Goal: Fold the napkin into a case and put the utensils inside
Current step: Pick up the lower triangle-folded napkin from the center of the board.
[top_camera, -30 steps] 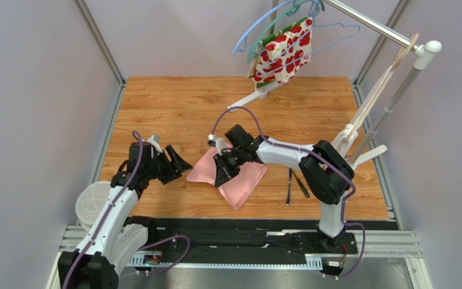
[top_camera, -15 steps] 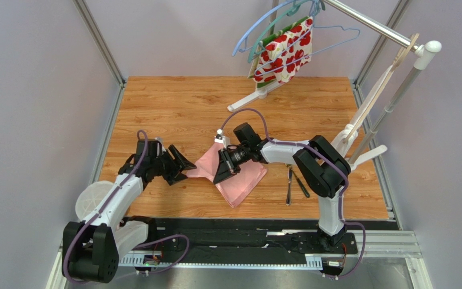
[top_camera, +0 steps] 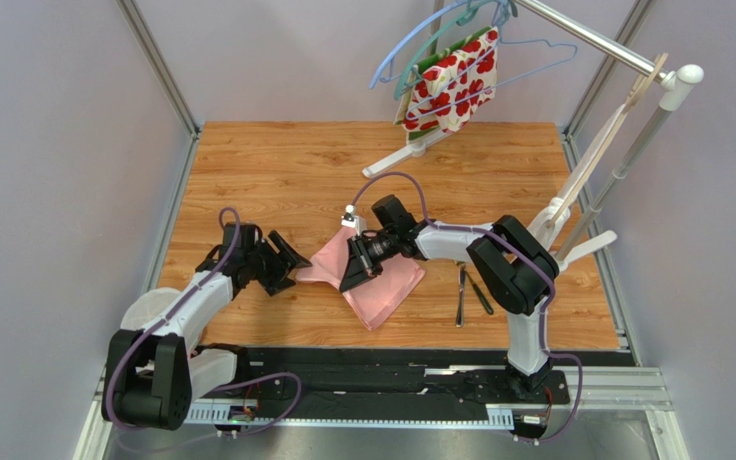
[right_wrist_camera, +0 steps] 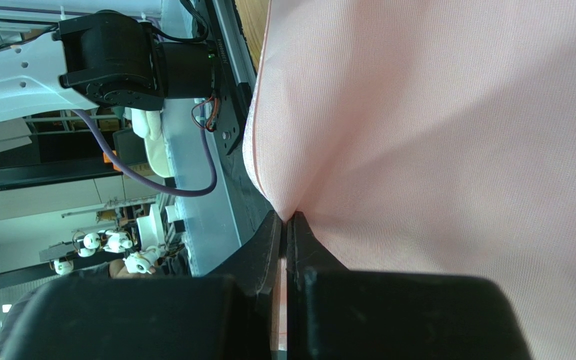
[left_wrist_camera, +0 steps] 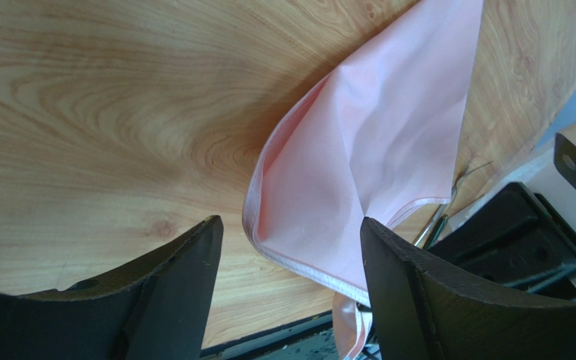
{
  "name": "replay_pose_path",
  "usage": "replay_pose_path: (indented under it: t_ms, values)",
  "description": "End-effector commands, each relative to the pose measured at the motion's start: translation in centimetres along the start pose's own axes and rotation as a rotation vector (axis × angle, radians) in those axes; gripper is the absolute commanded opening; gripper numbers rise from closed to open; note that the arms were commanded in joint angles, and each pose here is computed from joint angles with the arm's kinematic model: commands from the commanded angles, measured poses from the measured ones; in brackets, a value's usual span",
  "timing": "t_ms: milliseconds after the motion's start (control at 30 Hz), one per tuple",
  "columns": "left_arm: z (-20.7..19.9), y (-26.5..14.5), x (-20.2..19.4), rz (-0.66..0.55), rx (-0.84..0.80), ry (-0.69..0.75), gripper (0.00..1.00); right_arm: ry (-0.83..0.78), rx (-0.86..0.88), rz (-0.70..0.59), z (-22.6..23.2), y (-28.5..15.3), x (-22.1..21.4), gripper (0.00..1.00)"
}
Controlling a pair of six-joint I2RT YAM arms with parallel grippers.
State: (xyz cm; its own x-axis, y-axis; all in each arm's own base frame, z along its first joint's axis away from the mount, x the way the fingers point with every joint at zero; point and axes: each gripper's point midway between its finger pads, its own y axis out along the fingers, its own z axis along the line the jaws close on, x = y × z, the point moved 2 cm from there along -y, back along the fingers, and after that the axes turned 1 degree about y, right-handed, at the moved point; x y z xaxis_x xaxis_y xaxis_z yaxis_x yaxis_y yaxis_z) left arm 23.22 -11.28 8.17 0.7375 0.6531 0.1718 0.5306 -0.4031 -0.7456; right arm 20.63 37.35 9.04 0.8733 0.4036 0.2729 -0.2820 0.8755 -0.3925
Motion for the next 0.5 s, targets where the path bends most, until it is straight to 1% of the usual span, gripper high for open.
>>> replay_pose_path:
  t_ms: [0, 100, 233, 267, 333, 367, 467]
  values:
    - [-2.3, 0.6, 1.5, -0.043, -0.102, 0.062, 0.74, -0.053, 0.042, -0.020, 1.5, -0.5, 0.7, 0.00]
    - [-2.2, 0.8, 1.7, -0.058, -0.102, 0.075, 0.68, -0.052, 0.039, -0.019, 1.5, -0.4, 0.7, 0.00]
    - [-2.0, 1.3, 1.5, -0.042, -0.103, 0.068, 0.60, -0.051, 0.036, -0.020, 1.5, -0.4, 0.8, 0.00]
    - [-2.0, 1.5, 1.4, -0.033, -0.108, 0.064, 0.55, -0.053, 0.036, -0.023, 1.6, -0.5, 0.8, 0.00]
    - [-2.0, 1.7, 1.2, -0.009, -0.116, 0.059, 0.52, -0.057, 0.034, -0.025, 1.6, -0.5, 0.9, 0.00]
    - [-1.9, 1.8, 1.2, -0.008, -0.113, 0.056, 0.48, -0.057, 0.034, -0.026, 1.6, -0.5, 0.9, 0.00]
    - [-1.9, 1.6, 1.1, -0.014, -0.114, 0.060, 0.42, -0.063, 0.027, -0.028, 1.5, -0.4, 0.9, 0.00]
